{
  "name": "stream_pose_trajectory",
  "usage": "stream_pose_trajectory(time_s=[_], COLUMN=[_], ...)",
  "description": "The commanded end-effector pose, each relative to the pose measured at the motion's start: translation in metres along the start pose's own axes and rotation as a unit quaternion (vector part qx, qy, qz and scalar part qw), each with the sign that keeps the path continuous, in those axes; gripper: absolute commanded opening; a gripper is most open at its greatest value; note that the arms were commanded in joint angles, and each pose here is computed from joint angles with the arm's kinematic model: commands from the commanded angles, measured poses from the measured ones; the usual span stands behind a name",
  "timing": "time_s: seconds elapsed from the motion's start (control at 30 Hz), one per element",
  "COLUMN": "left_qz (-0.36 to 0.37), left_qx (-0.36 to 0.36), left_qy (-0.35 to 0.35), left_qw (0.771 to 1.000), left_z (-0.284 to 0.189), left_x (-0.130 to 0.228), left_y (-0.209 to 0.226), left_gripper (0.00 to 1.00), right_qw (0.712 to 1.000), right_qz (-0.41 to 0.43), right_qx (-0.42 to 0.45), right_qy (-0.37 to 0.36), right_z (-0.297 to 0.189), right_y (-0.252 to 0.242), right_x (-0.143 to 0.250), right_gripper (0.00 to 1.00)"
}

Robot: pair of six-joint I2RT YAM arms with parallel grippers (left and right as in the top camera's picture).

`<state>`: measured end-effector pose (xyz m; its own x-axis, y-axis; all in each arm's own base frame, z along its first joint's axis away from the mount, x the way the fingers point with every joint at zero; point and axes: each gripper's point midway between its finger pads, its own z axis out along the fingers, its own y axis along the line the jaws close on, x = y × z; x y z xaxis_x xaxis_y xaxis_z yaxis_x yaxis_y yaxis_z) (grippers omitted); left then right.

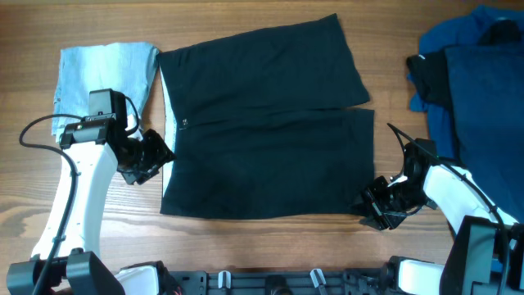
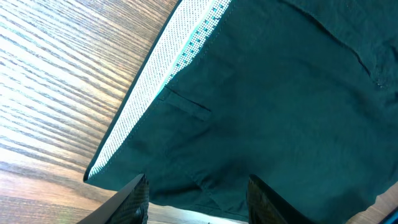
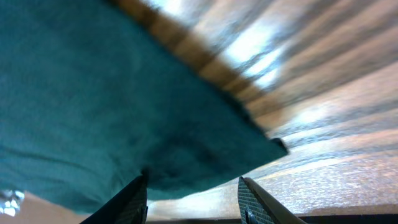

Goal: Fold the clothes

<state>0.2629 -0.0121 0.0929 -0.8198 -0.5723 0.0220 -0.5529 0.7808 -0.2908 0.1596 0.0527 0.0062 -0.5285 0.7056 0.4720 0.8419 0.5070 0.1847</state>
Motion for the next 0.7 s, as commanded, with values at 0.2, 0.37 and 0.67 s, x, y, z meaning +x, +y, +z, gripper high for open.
stream_pose_trajectory(time_s=[0.2, 0.37, 0.67], left_qz=[0.006, 0.005, 0.003], left_qx=[0.004, 0.003, 0.0], left_qy=[-0.004, -0.004, 0.003], left_qw=[1.0, 1.0, 1.0], left_z=[-0.002, -0.002, -0.002], left_x=[-0.001, -0.001, 0.003], left_y=[-0.003, -0.002, 0.0], left_gripper=[0.52, 0.52, 0.53], right_qw=[0.997, 0.997, 0.997], right_qz=[0.069, 0.069, 0.041], right_qx=[0.01, -0.02, -0.029], right_qy=[-0.033, -0.036, -0.053], right_z=[0.008, 0.015, 0.014], right_y=[-0.01, -0.003, 0.002], right_x=[-0.011, -0.015, -0.023], right_gripper=[0.5, 0.49, 0.04])
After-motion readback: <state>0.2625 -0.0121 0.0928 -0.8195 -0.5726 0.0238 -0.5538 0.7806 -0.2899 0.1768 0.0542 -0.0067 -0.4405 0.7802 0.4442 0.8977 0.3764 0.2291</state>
